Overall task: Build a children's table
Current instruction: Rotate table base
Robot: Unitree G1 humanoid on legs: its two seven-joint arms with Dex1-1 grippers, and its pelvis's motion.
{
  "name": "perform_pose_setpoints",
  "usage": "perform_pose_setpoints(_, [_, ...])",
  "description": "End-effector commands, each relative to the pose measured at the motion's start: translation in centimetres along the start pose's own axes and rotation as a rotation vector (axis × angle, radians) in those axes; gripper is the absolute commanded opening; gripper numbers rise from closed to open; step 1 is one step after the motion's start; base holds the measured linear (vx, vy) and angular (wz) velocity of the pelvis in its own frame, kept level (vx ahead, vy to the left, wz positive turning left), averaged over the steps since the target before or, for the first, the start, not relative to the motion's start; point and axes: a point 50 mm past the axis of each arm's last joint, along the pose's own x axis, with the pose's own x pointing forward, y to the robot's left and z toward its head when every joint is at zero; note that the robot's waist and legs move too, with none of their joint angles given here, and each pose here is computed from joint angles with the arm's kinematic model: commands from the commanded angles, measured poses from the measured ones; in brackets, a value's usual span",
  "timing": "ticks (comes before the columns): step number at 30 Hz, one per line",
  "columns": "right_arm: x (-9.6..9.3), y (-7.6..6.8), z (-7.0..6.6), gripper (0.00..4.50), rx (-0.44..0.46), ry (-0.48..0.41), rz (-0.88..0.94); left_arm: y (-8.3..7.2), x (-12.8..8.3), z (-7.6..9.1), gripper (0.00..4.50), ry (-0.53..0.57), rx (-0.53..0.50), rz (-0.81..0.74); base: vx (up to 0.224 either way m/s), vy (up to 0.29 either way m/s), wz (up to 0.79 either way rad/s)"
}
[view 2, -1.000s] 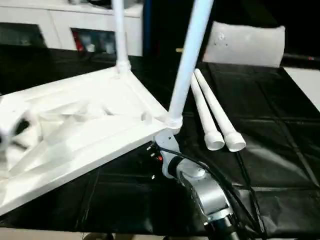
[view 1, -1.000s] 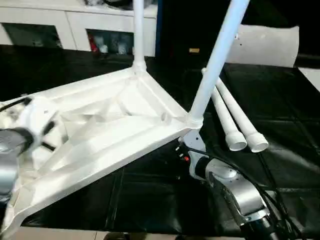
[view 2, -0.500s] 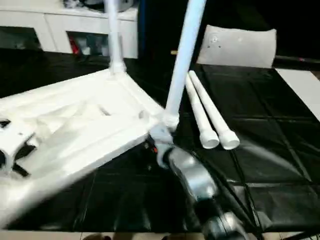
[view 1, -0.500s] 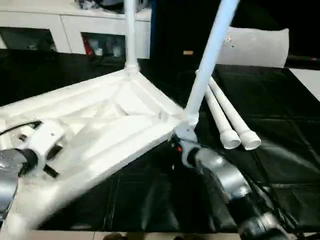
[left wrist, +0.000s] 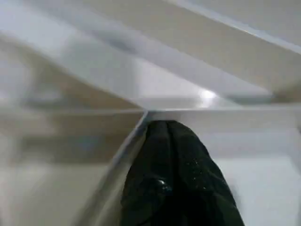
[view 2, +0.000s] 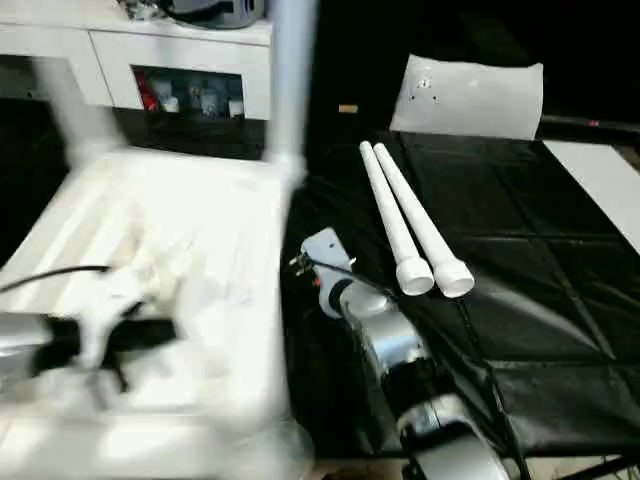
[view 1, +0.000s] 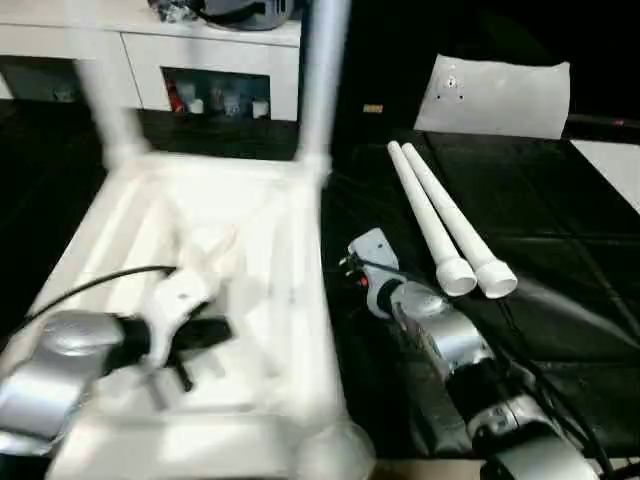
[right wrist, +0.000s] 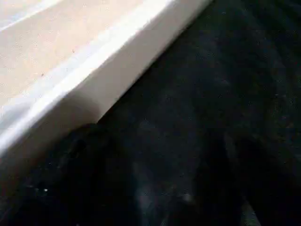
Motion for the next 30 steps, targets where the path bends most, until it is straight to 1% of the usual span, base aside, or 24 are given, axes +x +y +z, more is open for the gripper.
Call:
perform_pose_setpoints(1, [0.8,2.0,1.1,4.50,-0.016,-0.039,0.072,1.7,1.6,3.6,0.08,-0.125,0.135,0.120,0.000,0.000,0.00])
perform_pose_setpoints(3, [0.7,1.4,1.3,4.50,-0.024,-0.043,0.030,3.0,2.2,4.1,0.08,-0.129,0.164,0.206,0.000,0.000,0.00])
perform_pose_setpoints(5, [0.6,0.8,1.4,4.50,-0.028,-0.049,-0.010,3.7,2.5,4.2,0.08,-0.120,0.186,0.245,0.000,0.000,0.00])
perform_pose_setpoints(6, [0.4,0.2,1.5,4.50,-0.036,-0.054,-0.049,4.1,2.6,4.2,0.08,-0.110,0.205,0.276,0.000,0.000,0.00])
perform_pose_setpoints(7, [0.1,-0.9,1.9,4.50,-0.055,-0.075,-0.119,4.9,2.9,4.4,0.08,-0.100,0.217,0.319,0.000,0.000,0.00])
perform_pose_setpoints(8, [-0.1,-1.5,2.1,4.50,-0.059,-0.090,-0.144,5.2,3.0,4.5,0.08,-0.102,0.215,0.337,0.000,0.000,0.00])
perform_pose_setpoints(10, [-1.0,-3.4,3.4,4.50,-0.014,-0.153,-0.200,6.1,3.3,4.5,0.08,-0.097,0.240,0.393,0.000,0.000,0.00])
perform_pose_setpoints(11, [-1.3,-3.8,3.8,4.50,-0.021,-0.166,-0.225,6.2,3.2,4.5,0.08,-0.101,0.236,0.403,0.000,0.000,0.00])
perform_pose_setpoints(12, [-1.3,-3.8,3.8,4.50,-0.021,-0.166,-0.225,6.2,3.2,4.5,0.08,-0.101,0.236,0.403,0.000,0.000,0.00])
perform_pose_setpoints(13, [-1.8,-4.9,4.7,4.50,-0.044,-0.204,-0.304,6.4,3.2,4.5,0.08,-0.111,0.240,0.418,0.000,0.000,0.00])
perform_pose_setpoints(15, [-2.1,-5.8,4.9,4.50,-0.015,-0.143,-0.372,6.1,3.1,4.4,0.08,-0.140,0.216,0.391,0.000,0.000,0.00])
perform_pose_setpoints(16, [-2.2,-6.4,4.9,4.50,0.007,-0.077,-0.394,5.7,3.0,4.4,0.08,-0.174,0.194,0.376,0.000,0.000,0.00])
perform_pose_setpoints(17, [-2.2,-6.6,5.1,4.50,0.008,-0.054,-0.395,5.5,2.9,4.4,0.08,-0.195,0.185,0.369,0.000,0.000,0.00])
perform_pose_setpoints(19, [-2.4,-7.3,5.5,4.50,-0.038,0.011,-0.380,4.6,2.5,4.6,0.08,-0.267,0.140,0.335,0.000,0.000,0.00])
perform_pose_setpoints(20, [-2.5,-7.7,5.6,4.50,-0.050,0.027,-0.369,4.5,2.4,4.7,0.08,-0.290,0.127,0.329,0.000,0.000,0.00])
perform_pose_setpoints(21, [-2.6,-8.0,5.7,4.50,-0.019,0.027,-0.358,4.0,2.1,4.9,0.08,-0.318,0.121,0.303,0.000,0.000,0.00])
perform_pose_setpoints(23, [-2.8,-8.6,5.8,4.50,0.029,0.027,-0.350,3.1,1.7,5.3,0.34,-0.357,0.116,0.262,0.000,0.000,0.00])
perform_pose_setpoints(25, [-3.0,-9.3,5.8,4.50,0.046,0.050,-0.356,2.0,1.3,5.7,0.43,-0.389,0.111,0.211,0.000,0.000,0.00])
perform_pose_setpoints(26, [-3.0,-9.3,5.8,4.50,0.046,0.050,-0.356,2.0,1.3,5.7,0.46,-0.389,0.111,0.211,0.000,0.000,0.00])
perform_pose_setpoints(27, [-3.0,-9.5,5.7,4.50,0.055,0.067,-0.360,1.4,1.1,5.9,0.60,-0.392,0.118,0.184,0.000,0.000,0.00])
perform_pose_setpoints(28, [-3.1,-9.9,5.5,4.50,0.063,0.082,-0.370,0.8,0.9,6.0,0.60,-0.395,0.126,0.153,0.000,0.000,0.00])
perform_pose_setpoints(29, [-3.1,-10.2,5.4,4.50,0.081,0.105,-0.375,0.2,0.8,6.2,0.72,-0.396,0.132,0.126,0.000,0.000,0.00])
perform_pose_setpoints(30, [-3.1,-10.2,5.4,4.50,0.081,0.108,-0.374,0.1,0.8,6.2,0.79,-0.396,0.132,0.123,0.000,0.000,0.00])
